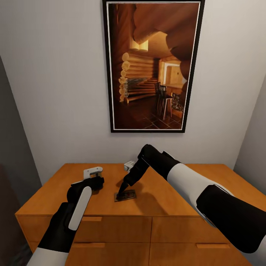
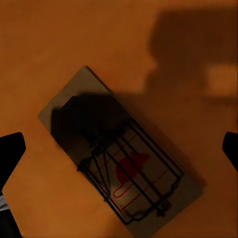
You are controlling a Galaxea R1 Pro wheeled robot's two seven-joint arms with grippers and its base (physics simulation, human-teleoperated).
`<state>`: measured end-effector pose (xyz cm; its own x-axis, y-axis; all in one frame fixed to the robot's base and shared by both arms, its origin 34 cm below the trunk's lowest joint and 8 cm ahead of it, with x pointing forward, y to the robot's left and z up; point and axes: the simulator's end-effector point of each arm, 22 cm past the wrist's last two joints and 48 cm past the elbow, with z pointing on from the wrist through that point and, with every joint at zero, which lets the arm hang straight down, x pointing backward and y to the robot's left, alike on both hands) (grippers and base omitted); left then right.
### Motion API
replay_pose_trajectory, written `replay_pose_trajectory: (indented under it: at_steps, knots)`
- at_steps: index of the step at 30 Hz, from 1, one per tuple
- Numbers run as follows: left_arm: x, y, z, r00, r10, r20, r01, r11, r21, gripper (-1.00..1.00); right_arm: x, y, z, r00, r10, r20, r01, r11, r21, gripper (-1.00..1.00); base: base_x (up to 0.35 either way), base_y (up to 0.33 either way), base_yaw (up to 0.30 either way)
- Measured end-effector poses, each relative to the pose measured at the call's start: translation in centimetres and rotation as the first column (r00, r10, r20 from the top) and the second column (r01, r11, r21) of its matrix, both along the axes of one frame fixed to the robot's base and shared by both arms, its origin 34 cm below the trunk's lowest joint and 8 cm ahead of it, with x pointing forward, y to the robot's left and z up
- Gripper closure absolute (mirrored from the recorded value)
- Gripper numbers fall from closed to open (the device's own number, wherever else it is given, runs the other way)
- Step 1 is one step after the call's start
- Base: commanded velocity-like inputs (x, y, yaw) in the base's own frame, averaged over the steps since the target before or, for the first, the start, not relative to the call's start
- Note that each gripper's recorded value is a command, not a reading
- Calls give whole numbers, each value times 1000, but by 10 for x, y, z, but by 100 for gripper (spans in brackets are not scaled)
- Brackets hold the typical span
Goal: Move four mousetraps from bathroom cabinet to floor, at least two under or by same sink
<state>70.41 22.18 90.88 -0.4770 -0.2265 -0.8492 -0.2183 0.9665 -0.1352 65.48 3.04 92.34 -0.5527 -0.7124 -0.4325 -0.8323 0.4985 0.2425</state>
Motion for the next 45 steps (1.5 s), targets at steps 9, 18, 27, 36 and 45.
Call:
replay_pose_trajectory:
  at_steps: [9, 18, 27, 36, 45]
  knots:
    - [1, 28, 8, 999, 36, 26, -37, 997, 63, 100, 15, 1, 24, 995, 20, 97, -15, 999, -50, -100, 0, 0, 0]
    - [1, 29, 3, 999, 29, 16, -30, 999, 37, 100, 26, -3, 26, 993, -16, 119, 21, 999, -41, -100, 0, 0, 0]
    - [1, 31, 14, 999, 20, 35, -22, 999, 44, 100, 32, -3, 32, 986, -18, 165, 27, 998, -53, -100, 0, 0, 0]
    - [-1, 36, 33, 998, 13, 65, -17, 998, 59, 100, 30, 5, 44, 981, 4, 193, 4, 999, -43, -100, 0, 0, 0]
    - [4, 41, 52, 994, 25, 103, -33, 996, 81, 100, 28, 14, 54, 974, 29, 223, -22, 999, -33, -100, 0, 0, 0]
